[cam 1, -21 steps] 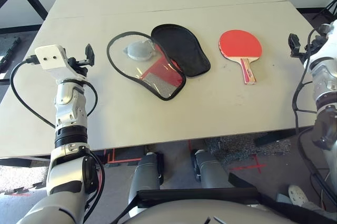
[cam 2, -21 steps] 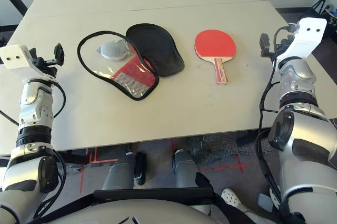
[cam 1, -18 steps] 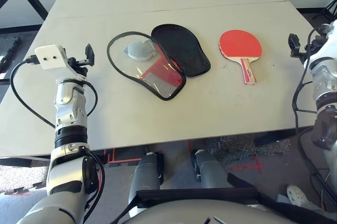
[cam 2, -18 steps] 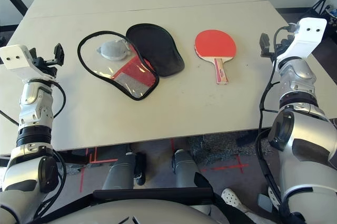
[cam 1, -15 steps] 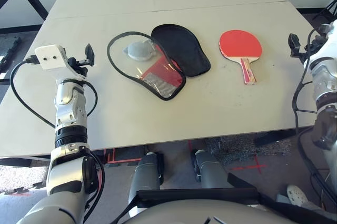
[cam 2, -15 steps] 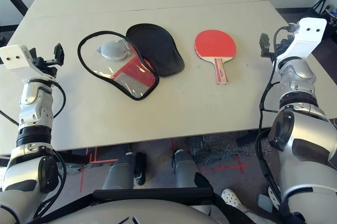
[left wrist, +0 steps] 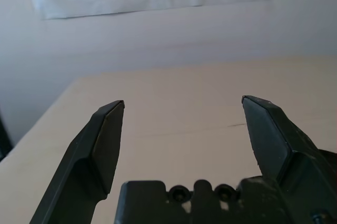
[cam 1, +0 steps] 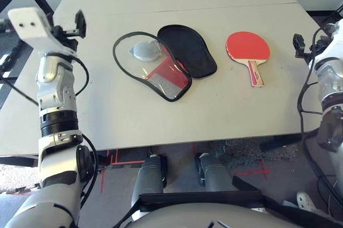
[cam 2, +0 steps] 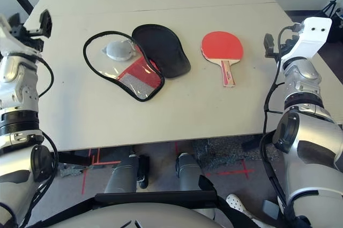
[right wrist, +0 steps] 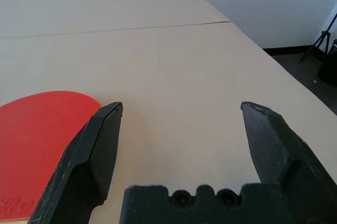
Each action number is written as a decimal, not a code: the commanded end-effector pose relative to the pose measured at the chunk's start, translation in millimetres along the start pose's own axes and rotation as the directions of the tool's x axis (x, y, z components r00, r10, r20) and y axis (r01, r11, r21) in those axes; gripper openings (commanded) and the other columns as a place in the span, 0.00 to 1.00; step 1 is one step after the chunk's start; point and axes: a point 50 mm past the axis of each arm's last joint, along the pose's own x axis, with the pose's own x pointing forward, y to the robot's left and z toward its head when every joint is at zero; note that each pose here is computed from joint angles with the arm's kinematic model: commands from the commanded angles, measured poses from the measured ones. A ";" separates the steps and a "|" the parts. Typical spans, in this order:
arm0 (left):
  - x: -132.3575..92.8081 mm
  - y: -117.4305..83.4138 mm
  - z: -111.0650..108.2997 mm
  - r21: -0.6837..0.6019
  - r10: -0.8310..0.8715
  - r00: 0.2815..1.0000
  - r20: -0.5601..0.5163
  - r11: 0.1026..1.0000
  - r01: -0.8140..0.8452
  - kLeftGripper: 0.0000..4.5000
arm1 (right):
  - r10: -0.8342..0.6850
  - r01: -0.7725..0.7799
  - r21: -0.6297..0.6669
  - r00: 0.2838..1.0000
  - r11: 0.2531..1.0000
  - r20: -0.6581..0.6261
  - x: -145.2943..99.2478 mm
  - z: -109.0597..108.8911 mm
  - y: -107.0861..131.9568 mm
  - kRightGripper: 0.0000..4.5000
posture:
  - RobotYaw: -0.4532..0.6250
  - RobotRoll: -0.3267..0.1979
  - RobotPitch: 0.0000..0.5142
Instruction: Store the ping-pong paddle in its case and zip it.
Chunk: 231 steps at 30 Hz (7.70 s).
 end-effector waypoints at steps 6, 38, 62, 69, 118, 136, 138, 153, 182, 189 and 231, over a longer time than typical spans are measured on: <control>-4.1 -79.8 -5.7 -0.052 -0.471 0.877 -0.090 0.882 0.468 1.00 | 0.082 -0.083 -0.019 0.995 0.996 -0.049 2.2 -6.3 12.0 0.99 | 0.41 0.62 0.26; -44.8 -136.9 -57.2 -0.124 -0.713 0.626 -0.316 0.685 0.718 1.00 | 0.153 -0.132 0.080 0.779 0.988 -0.608 16.6 42.5 90.2 0.99 | 0.39 0.62 0.30; -49.5 -126.6 -59.6 -0.072 -0.693 0.621 -0.367 0.686 0.724 1.00 | 0.163 -0.203 0.053 0.575 0.978 -0.802 -3.3 -9.4 142.6 0.99 | 0.42 0.62 0.33; -50.9 -126.8 -60.2 -0.068 -0.692 0.619 -0.371 0.685 0.725 1.00 | 0.125 -0.194 0.010 0.592 0.981 -0.796 -2.7 -9.7 142.7 0.54 | 0.43 0.62 0.33; -56.8 -123.8 -59.2 -0.033 -0.657 0.647 -0.388 0.711 0.702 1.00 | 0.567 -0.686 -0.047 0.636 0.726 -0.524 -1.1 11.0 276.3 0.34 | 0.52 0.62 0.34; -55.4 -122.9 -58.0 -0.024 -0.655 0.652 -0.382 0.712 0.701 1.00 | 0.579 -0.650 0.068 0.618 0.757 -0.532 2.6 12.6 265.6 0.99 | 0.52 0.62 0.33; -55.3 -118.5 -56.0 -0.020 -0.646 0.662 -0.379 0.722 0.692 1.00 | 0.605 -0.670 0.087 0.597 0.737 -0.527 2.4 14.7 261.0 0.99 | 0.52 0.62 0.34; -52.8 -41.5 -21.0 0.086 -0.436 0.827 -0.355 0.866 0.493 1.00 | 0.727 -0.749 0.127 0.564 0.650 -0.391 1.7 23.6 204.8 0.99 | 0.53 0.62 0.35; -44.4 -84.3 -51.6 0.091 -0.595 0.643 -0.482 0.696 0.712 1.00 | 0.668 -0.655 0.159 0.678 0.739 -0.307 9.1 24.2 154.5 0.99 | 0.48 0.62 0.35; -4.8 -177.0 -44.1 0.042 -0.752 0.566 -0.338 0.588 0.808 1.00 | 0.608 -0.577 0.191 0.746 0.794 -0.271 18.5 33.8 126.9 0.99 | 0.47 0.62 0.35; -21.4 -158.2 -56.6 0.069 -0.714 0.569 -0.409 0.597 0.799 1.00 | 0.823 -0.649 0.510 0.393 0.564 -0.411 -5.2 -17.8 173.8 0.99 | 0.49 0.62 0.41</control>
